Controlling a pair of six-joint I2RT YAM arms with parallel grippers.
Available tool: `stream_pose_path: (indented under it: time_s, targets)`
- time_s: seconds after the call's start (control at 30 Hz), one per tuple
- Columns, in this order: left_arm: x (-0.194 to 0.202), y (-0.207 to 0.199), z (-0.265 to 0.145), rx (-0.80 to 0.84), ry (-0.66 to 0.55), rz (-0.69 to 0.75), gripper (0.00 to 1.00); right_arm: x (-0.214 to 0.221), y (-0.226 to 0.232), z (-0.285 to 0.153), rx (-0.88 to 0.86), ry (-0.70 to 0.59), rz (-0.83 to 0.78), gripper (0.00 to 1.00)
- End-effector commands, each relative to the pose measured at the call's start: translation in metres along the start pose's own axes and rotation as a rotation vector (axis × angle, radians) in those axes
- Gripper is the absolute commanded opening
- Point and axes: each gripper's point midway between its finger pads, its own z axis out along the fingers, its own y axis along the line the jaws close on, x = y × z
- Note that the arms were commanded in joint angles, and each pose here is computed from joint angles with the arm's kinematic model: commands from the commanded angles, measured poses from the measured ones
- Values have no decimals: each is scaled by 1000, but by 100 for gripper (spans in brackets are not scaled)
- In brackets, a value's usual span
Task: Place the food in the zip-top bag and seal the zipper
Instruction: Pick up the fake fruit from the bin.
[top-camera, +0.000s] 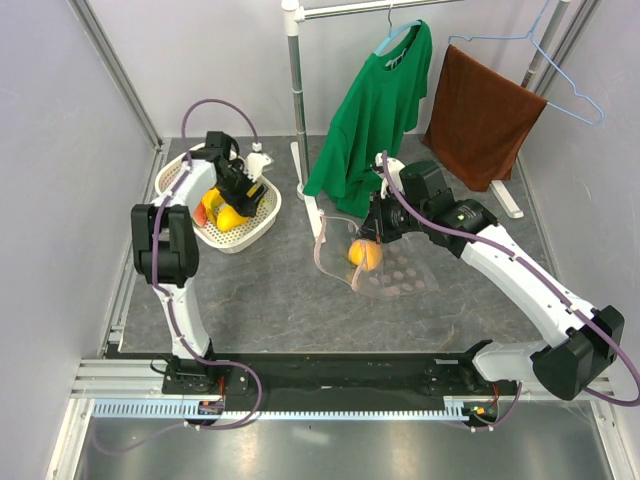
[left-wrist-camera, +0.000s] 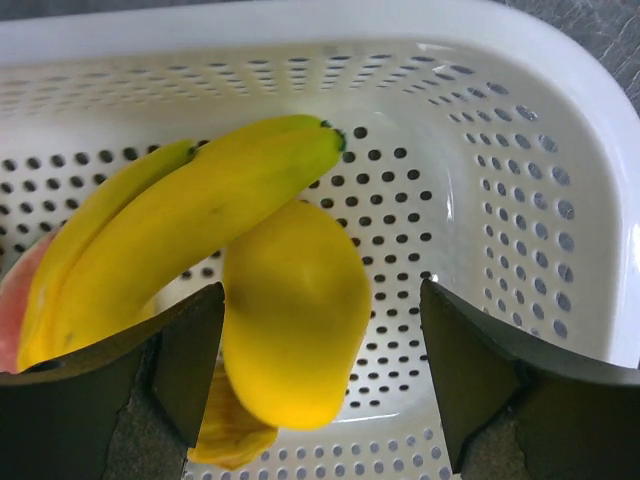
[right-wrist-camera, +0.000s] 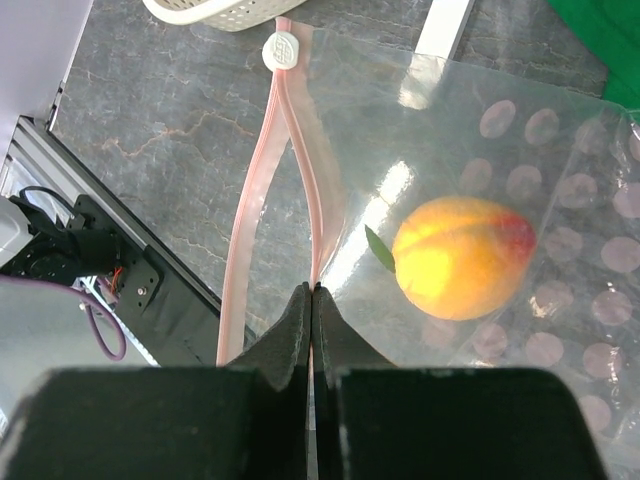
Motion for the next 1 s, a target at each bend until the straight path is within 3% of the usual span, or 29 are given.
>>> stream_pose_path:
  time_s: [0.0,0.33,0.47,0.6,0.67,0.83,0.9,0.93,0.97]
  targets:
    - [10,-2,25,-25,70,68,84,-2,0,1,-1,-2,18,0]
    - [18,-8,20,-69,106,108,73,-1,4,-3,-34,1,21,0]
    - [5,-8,-7,-108,54,100,56,-2,0,-3,-21,-5,33,0]
    - [-50,-14,-64,-119,-184,23,42,-5,3,-5,-39,-5,65,0]
    - [-79,-20,-108,-125,-323,-4,40,-8,5,-6,-53,-10,92,0]
    - [-140,-113,-199,209,-752,-28,39,-14,12,-9,-97,-11,127,0]
    - [-135,-162,-225,358,-859,-116,37,-16,14,-9,-117,-10,147,0]
    - [-157,-175,-253,329,-1019,16,37,-16,16,-9,-132,-7,150,0]
    - [-146,-199,-255,348,-1064,37,37,-17,19,-10,-156,-2,156,0]
